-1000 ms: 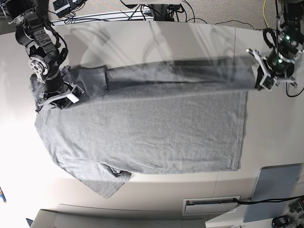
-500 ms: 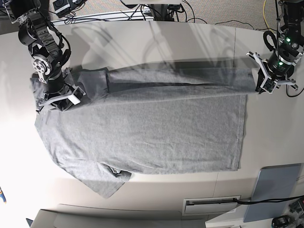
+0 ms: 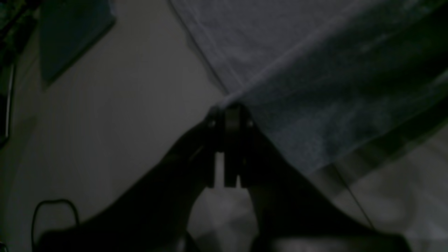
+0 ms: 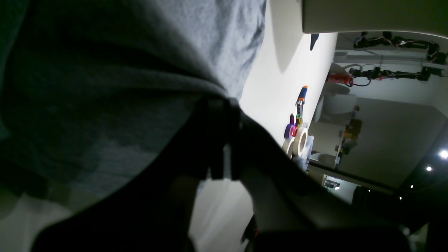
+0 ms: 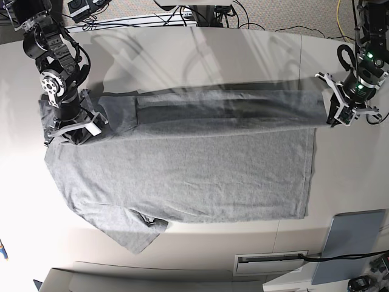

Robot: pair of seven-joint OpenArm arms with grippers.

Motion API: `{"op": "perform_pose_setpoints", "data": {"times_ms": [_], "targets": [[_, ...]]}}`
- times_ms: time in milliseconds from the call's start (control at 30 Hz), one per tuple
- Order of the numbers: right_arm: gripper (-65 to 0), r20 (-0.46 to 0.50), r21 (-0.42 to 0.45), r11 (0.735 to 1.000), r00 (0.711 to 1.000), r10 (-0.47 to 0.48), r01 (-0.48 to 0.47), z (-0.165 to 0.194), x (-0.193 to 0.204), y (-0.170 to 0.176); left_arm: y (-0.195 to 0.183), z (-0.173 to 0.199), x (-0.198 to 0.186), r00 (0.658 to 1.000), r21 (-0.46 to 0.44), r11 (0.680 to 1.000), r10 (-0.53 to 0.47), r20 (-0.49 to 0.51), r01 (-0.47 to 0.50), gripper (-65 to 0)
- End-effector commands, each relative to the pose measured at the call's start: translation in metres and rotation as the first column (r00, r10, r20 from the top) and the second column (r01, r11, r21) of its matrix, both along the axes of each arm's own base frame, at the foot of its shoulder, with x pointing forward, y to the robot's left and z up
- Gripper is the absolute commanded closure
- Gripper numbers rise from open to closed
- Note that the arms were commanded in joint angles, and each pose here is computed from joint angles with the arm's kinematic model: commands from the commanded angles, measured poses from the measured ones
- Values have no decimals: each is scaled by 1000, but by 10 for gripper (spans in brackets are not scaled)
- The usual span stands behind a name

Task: Fold the T-shirt properly
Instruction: 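Fold the shoulder strip over toward the hem with both grippers, release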

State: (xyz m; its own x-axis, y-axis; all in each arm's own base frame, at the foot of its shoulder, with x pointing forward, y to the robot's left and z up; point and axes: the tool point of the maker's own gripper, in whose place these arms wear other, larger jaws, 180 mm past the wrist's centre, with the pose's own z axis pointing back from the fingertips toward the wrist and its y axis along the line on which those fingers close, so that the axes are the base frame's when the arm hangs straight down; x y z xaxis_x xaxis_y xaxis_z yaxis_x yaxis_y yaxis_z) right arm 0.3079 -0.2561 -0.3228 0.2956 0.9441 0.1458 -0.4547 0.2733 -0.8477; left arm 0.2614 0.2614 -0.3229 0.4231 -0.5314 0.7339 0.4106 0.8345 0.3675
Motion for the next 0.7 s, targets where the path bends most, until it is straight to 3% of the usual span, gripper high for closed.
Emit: {"op": "perform_pose_setpoints", "data": {"times_ms": [0, 267, 500, 667], "targets": [[0, 50, -17, 1000, 999, -3, 4, 15, 8, -5, 3, 13, 7, 999, 7, 1000, -2, 43, 2, 0], [0, 50, -17, 1000, 999, -3, 4, 15, 8, -5, 6, 6, 12, 999, -9, 1000, -22, 28, 22, 0], [0, 48, -14, 1000, 999, -5, 5, 14, 8, -5, 23, -4, 32, 999, -72, 997, 31, 15, -30, 0], [0, 47, -15, 1000, 999, -6, 7, 14, 7, -5, 2, -25, 39, 999, -78, 997, -23, -34, 20, 0]]}}
